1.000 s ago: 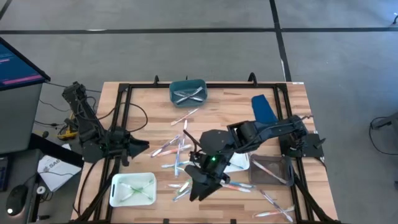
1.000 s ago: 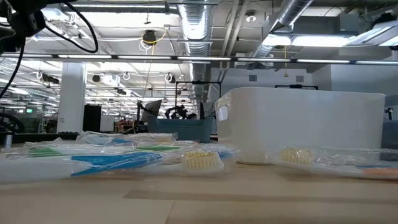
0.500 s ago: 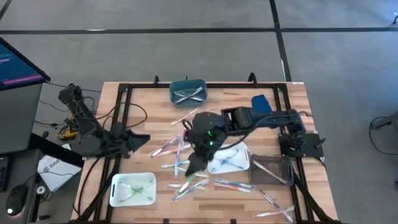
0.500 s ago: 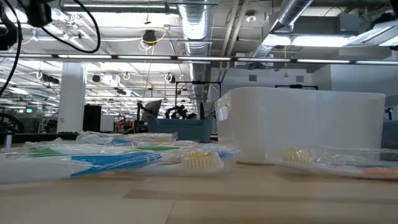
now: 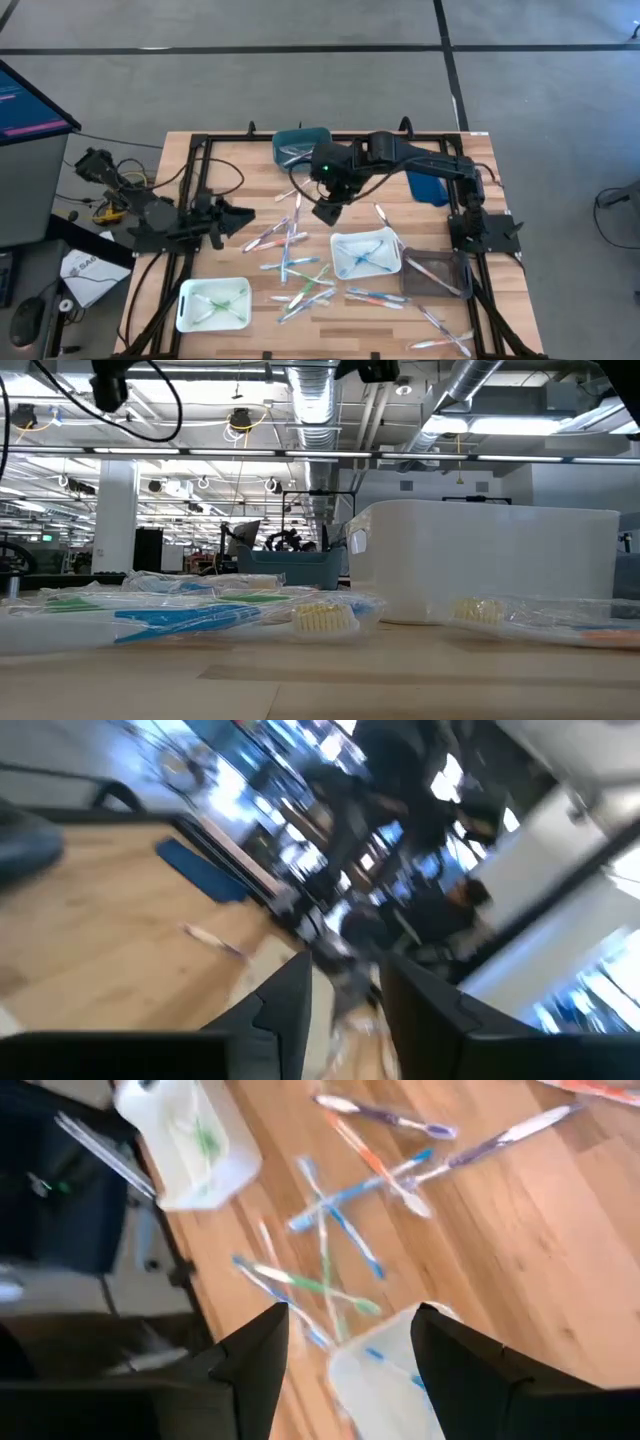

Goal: Pick & Place Toothbrushes
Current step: Put the orange toothbrush into the black bin

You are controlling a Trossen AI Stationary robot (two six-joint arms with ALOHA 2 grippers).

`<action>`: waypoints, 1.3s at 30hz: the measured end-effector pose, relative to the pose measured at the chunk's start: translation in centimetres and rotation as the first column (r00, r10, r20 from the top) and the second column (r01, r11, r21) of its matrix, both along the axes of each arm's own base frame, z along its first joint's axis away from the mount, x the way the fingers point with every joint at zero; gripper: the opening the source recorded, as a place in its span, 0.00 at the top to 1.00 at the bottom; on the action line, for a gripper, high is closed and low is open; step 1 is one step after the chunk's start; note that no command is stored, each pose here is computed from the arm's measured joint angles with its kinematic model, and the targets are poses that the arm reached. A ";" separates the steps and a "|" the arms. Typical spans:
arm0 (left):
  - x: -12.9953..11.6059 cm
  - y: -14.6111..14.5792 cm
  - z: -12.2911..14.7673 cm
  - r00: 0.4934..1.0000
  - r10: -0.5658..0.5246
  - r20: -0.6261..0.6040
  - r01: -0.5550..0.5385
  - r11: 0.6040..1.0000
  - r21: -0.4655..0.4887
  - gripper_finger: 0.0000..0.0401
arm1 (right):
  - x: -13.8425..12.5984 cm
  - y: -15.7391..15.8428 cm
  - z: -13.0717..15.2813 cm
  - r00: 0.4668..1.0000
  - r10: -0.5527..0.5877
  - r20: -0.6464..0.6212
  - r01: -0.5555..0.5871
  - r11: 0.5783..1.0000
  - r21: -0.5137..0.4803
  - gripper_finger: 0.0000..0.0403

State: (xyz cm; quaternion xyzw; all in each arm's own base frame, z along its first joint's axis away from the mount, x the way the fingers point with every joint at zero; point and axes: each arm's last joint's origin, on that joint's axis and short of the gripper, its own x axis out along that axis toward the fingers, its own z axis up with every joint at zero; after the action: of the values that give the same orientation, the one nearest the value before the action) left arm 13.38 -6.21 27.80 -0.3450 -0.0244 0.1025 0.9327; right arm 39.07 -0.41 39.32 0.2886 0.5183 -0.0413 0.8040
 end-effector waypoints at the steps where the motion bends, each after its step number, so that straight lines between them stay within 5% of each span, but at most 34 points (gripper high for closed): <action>1: 0.4 0.1 -0.1 0.999 -0.033 -0.011 0.033 0.999 0.015 0.72 | -0.2 -0.2 0.0 1.000 0.021 -0.006 -0.021 1.000 -0.010 0.49; 12: 6.6 -0.7 0.3 0.938 -0.272 -0.217 0.307 0.940 0.147 0.80 | -2.9 -1.0 2.2 0.983 0.179 0.031 -0.175 0.980 -0.099 0.49; 21: 8.7 1.1 -5.1 0.729 -0.174 -0.662 0.338 0.933 0.126 0.83 | -6.6 -2.7 5.3 0.985 0.141 0.102 -0.121 0.977 -0.177 0.49; 30: 9.4 1.7 -6.9 0.616 -0.211 -0.759 0.459 0.879 0.129 0.82 | -11.5 -2.6 8.5 0.981 0.108 0.163 -0.066 0.968 -0.243 0.49; 39: 8.6 2.9 -8.7 0.495 -0.158 -0.854 0.456 0.884 0.100 0.75 | -12.9 -2.0 9.4 0.978 0.097 0.184 -0.038 0.952 -0.302 0.49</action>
State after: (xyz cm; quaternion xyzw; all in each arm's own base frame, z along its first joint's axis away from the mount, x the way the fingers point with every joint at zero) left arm 21.97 -3.27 19.14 -0.1016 0.4626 0.0765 0.8774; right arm 26.14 -2.38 48.74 0.1491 0.4340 -0.0622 0.8863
